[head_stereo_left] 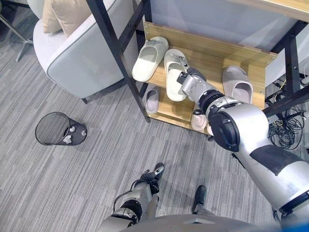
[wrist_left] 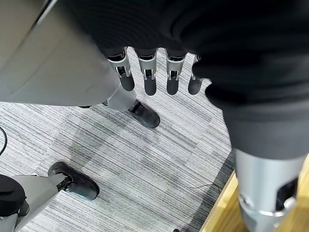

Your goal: Arrange the slippers neatly on the shoe rack.

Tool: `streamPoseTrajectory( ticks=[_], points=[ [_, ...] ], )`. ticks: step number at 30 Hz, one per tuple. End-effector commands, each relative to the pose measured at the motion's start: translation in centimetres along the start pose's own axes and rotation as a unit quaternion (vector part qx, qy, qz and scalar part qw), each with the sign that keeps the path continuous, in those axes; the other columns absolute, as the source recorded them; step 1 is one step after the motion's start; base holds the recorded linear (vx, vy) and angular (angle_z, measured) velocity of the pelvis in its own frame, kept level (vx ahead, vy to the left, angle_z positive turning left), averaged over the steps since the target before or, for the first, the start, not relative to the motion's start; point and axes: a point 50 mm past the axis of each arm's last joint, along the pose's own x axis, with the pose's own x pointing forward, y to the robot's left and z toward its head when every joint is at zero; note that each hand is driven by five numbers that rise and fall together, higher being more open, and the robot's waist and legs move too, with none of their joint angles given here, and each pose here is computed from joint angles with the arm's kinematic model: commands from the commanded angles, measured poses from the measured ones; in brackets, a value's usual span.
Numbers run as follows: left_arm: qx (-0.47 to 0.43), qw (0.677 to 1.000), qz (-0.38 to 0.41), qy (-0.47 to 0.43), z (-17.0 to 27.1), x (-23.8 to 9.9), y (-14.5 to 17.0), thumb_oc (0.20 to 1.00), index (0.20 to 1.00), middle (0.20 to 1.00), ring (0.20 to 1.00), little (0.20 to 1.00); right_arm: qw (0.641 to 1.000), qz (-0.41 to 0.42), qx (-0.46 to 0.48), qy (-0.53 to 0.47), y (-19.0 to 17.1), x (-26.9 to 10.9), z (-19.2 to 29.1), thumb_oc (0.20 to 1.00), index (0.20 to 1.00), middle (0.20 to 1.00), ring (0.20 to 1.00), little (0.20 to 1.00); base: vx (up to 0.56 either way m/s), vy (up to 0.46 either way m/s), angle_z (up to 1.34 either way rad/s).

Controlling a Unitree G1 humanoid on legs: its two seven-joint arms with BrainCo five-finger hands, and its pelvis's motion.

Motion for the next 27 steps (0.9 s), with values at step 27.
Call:
streamPoseTrajectory(
  ticks=[27],
  points=[
    [-0.058,0.997,0.007,0.053,-0.6,-1.2,-5.1,1.000,1.000,1.000,1.000,1.000,0.978,0.191,-0.059,0.051,2.0,-5.1,-14.5,1.000,1.000,1.000,1.000,1.000,0.02,0.008,-0.07]
  ],
)
